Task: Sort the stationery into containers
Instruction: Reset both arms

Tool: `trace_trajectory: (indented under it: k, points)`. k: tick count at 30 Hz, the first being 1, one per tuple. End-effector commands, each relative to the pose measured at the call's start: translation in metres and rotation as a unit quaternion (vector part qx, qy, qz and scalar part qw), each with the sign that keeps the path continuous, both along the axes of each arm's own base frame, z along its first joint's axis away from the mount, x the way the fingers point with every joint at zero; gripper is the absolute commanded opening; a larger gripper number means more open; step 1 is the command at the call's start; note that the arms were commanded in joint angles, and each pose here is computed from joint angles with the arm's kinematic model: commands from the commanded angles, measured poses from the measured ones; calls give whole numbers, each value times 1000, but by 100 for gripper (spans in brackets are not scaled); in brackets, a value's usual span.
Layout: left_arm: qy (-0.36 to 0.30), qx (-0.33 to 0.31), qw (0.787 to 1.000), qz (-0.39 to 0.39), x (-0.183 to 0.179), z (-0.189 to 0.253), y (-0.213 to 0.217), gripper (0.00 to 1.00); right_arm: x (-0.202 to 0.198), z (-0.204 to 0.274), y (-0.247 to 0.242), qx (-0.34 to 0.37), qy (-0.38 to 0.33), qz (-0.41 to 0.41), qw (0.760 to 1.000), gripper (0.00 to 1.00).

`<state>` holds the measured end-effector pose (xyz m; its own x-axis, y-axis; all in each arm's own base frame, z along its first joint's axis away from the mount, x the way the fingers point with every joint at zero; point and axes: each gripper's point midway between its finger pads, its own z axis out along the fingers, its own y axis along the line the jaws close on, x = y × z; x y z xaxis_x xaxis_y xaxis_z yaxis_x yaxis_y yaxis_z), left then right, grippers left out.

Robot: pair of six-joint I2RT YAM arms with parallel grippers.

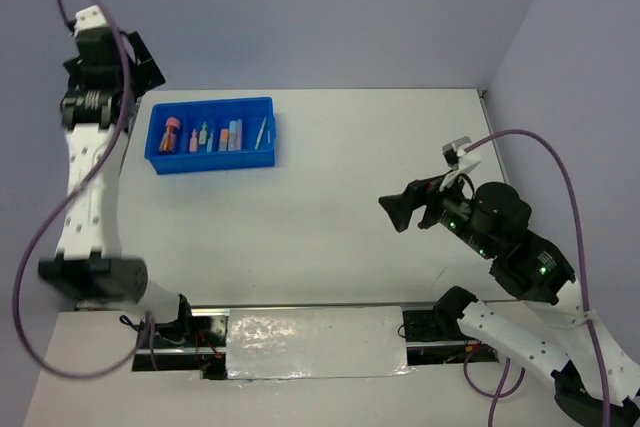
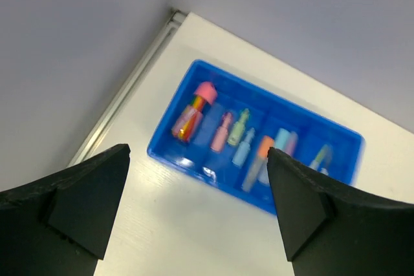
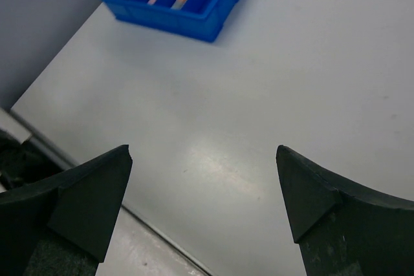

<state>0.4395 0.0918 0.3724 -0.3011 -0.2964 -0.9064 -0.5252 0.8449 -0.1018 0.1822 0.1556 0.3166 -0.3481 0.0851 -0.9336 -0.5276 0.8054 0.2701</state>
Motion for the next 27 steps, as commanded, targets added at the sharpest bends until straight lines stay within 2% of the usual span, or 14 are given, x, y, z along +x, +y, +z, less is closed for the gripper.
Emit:
trace_trajectory:
  k: [1,3,4,5,7,8,10,11,14,17,19,22,27]
  points:
    - [-21,-45,998,-50,-61,-3,-28,99,14,20,-40,-36,-21,-103,994,100]
    - [-55,-41,996,-63,-98,9,-35,99,19,28,-53,-49,-21,-138,989,100]
    - [-37,-43,996,-63,-109,-13,-36,99,21,30,-56,-53,-20,-149,987,100]
    - [-67,-45,995,-56,-132,-3,-37,99,23,34,-59,-59,-18,-161,985,100]
    - [-60,-57,995,-61,-150,-31,-42,99,25,40,-62,-63,-17,-170,983,100]
    - [-87,-63,991,-81,-167,-23,-52,99,26,49,-64,-58,-21,-179,982,100]
    - [-82,-78,989,-97,-181,-39,-61,99,27,50,-64,-61,-15,-182,981,100]
    - [-99,-79,986,-107,-194,-33,-65,99,26,54,-65,-56,-17,-183,981,100]
    - [-82,-86,984,-130,-215,-47,-75,99,21,55,-73,-51,-21,-192,980,100]
    - [-97,-75,983,-136,-243,-55,-78,99,12,45,-85,-44,-26,-207,977,100]
    - [-90,-60,987,-119,-252,-69,-71,99,9,40,-84,-33,-30,-200,979,100]
    - [-116,-47,989,-73,-271,-71,-56,99,3,26,-81,-23,-26,-186,982,100]
    - [-162,-43,983,-81,-281,-60,-57,99,0,2,-89,-30,-8,-203,979,100]
